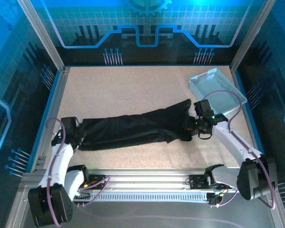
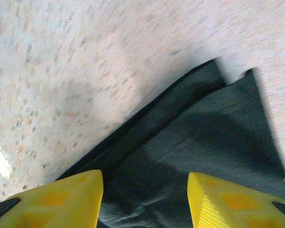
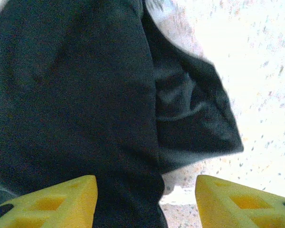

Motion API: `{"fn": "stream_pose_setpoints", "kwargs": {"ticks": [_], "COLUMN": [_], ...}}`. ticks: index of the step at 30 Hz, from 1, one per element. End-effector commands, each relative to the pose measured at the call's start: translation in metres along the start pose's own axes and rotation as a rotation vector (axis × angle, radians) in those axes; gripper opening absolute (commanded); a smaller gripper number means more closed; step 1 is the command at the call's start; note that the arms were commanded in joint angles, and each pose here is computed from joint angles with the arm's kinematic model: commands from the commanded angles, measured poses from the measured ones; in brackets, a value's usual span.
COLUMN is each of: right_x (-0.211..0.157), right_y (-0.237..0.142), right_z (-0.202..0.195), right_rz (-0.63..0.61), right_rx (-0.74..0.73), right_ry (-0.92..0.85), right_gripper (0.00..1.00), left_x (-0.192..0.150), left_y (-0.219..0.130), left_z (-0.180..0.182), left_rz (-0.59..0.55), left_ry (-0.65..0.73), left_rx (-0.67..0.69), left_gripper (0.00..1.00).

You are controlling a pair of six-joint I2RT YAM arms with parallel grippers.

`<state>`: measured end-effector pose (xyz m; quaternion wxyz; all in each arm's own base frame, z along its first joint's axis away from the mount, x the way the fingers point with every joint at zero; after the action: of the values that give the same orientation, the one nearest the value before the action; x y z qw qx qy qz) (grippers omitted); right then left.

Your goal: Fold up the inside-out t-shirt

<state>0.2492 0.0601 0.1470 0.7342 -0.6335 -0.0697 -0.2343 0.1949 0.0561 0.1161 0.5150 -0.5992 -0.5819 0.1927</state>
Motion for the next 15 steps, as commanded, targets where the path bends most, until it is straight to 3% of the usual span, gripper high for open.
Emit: {"fn": "stream_pose_setpoints", "kwargs": {"ticks": [1,6,9,15], "right_x": [0.018,0.035,0.052,0.083], "right_y": [-0.017,0.002,0.023,0.073], "right_z": [0.009,0.061,0.084,0.102], "right_rz": [-0.073,-0.029,-0.003,0.001], "right_rx": [-0.012,0.177,0.246,0.277], "right_ry": [-0.079,-0.166,-0.168,-0.16], "right_gripper": [0.6,0.63,0.63,0.62], "left_x": [0.023,0.007,-0.016,-0.027], "left_y": [-0.028,-0.019,0.004,0.061], "left_z": [-0.022,-0.08,-0.11,-0.105], "left_rz": [-0.084,0.071,0.187,0.265], "left_ry": [0.05,0.16,0.275,0.212], "left_rx": [-0.079,-0.295,-0.306,-0.238], "left_gripper": [0.55,0.55,0.55,0.57]}}
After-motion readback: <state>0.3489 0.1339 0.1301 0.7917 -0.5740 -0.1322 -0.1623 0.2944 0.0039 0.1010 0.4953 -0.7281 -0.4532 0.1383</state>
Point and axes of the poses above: each hand's point on the last joint's axis, 136 mm out from that joint toward the fingers, its own y axis out along the fingers, its own z axis along the line the jaws close on, x = y × z, the point moved 5 cm from there along -y, back along the fingers
